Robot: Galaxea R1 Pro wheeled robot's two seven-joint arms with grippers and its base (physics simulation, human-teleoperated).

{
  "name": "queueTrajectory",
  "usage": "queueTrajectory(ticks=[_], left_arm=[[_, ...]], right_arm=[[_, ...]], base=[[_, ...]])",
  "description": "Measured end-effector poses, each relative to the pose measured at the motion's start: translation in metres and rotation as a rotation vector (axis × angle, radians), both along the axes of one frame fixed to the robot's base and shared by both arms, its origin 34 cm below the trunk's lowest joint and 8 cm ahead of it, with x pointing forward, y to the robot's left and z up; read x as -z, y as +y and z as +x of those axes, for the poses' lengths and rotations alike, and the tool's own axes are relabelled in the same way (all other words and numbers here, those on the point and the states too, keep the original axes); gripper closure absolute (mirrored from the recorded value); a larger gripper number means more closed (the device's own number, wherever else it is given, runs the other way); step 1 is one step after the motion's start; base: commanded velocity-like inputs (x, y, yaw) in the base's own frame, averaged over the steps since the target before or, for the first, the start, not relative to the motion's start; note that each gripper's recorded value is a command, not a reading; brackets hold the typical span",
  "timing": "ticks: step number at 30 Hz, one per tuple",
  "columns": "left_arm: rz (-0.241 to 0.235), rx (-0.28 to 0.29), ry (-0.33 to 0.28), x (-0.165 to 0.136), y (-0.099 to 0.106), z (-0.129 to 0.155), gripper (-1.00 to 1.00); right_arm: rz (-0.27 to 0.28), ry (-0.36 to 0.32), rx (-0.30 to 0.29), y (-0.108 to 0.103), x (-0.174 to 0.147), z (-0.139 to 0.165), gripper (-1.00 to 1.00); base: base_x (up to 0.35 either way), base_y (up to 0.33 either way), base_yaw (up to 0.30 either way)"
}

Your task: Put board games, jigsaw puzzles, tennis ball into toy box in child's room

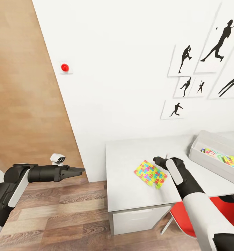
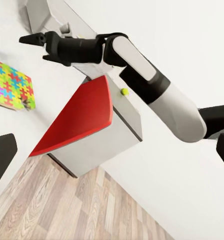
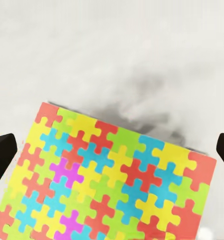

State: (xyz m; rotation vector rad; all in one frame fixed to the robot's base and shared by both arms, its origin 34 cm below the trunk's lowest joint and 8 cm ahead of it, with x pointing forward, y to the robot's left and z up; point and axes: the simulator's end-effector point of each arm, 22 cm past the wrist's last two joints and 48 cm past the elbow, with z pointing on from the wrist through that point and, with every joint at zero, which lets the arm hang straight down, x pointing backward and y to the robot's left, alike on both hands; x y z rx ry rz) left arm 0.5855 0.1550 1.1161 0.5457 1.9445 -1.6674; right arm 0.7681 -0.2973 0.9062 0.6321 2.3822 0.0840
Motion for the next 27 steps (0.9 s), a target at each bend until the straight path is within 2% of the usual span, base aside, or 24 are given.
queueTrajectory(ticks=[4, 8, 16, 27], left_arm=[[-0.001, 0.000, 0.000, 0.000, 0.000, 0.000, -1.00], [-0.001, -0.001, 0.000, -0.001, 0.001, 0.000, -1.00], [-0.002, -0.002, -0.001, -0.001, 0.001, 0.000, -1.00], [-0.004, -0.012, -0.006, -0.003, 0.005, 0.003, -1.00]], right_arm=[[0.007, 0.021, -0.011, 0.014, -0.009, 0.017, -1.00], [0.002, 0.073, -0.015, 0.025, -0.009, 0.026, -1.00], [-0.004, 0.120, -0.009, 0.026, -0.006, 0.029, -1.00], [-0.009, 0.119, -0.011, 0.025, -0.005, 0.030, -1.00]], base=[[0.000, 0.000, 0.000], [0.000, 0.000, 0.000], [0.000, 0.000, 0.000], [0.000, 0.000, 0.000]])
